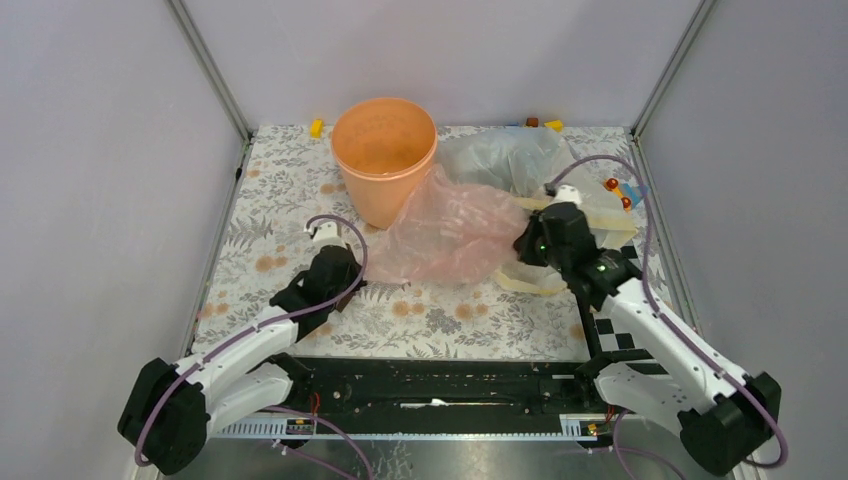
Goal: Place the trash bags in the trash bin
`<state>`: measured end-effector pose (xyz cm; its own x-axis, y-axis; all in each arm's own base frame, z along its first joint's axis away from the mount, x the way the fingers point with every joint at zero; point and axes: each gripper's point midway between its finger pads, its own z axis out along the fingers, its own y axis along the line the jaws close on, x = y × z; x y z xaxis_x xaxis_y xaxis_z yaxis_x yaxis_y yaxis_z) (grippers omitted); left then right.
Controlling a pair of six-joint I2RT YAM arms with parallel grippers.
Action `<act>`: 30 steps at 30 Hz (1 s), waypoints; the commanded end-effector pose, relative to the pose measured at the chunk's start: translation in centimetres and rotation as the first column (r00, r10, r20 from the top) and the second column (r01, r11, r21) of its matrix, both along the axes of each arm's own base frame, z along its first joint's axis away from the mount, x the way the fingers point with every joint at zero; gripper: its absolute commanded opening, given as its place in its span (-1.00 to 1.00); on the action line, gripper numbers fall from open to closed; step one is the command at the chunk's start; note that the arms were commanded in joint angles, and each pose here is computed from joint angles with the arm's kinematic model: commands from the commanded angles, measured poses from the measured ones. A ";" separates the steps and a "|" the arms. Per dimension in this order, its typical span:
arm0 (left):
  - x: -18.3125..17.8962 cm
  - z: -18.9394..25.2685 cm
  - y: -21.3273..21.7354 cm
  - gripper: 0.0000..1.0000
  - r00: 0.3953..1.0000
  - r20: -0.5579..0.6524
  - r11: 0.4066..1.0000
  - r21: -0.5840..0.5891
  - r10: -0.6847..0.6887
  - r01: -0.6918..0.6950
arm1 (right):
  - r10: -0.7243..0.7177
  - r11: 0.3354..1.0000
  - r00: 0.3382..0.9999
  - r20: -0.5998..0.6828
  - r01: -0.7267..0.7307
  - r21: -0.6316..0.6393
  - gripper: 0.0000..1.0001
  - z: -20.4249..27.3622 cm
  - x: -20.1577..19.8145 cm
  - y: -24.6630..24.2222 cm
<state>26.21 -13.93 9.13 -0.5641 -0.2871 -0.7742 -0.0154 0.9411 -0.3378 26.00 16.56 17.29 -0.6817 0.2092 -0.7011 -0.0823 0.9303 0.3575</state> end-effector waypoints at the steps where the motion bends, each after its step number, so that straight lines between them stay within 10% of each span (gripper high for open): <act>1: 0.5 -0.5 3.5 -1.00 0.982 -0.014 0.982 -0.009 0.188 -0.188 | -0.185 0.978 0.981 0.054 0.189 -0.092 -1.00 0.9 0.9 -6.4; 6: 0.6 -0.7 5.2 -1.00 0.962 -0.029 0.957 -0.100 0.271 -0.272 | -0.366 0.927 0.926 0.092 0.372 -0.055 -1.00 -0.3 0.5 -9.5; 10: 0.8 1.4 3.3 -1.00 0.983 0.039 0.958 -0.237 0.177 -0.163 | -0.222 0.975 0.971 0.091 0.222 0.015 -1.00 -0.5 0.3 -6.8; 16: -0.1 9.2 -1.1 -1.00 0.974 0.219 0.921 -0.364 -0.061 0.139 | 0.009 0.999 0.988 0.154 -0.017 0.050 -0.92 2.9 0.1 -3.5; 22: -1.0 18.7 1.0 -1.00 0.935 0.355 0.940 -0.315 -0.009 0.129 | 0.007 0.993 0.928 0.373 -0.052 0.111 -1.00 11.2 0.9 -3.1; 30: -5.4 35.0 3.0 -1.00 0.769 0.639 0.938 -0.247 -0.030 0.242 | 0.055 0.973 0.845 0.531 -0.166 0.163 -1.00 19.9 2.8 -0.7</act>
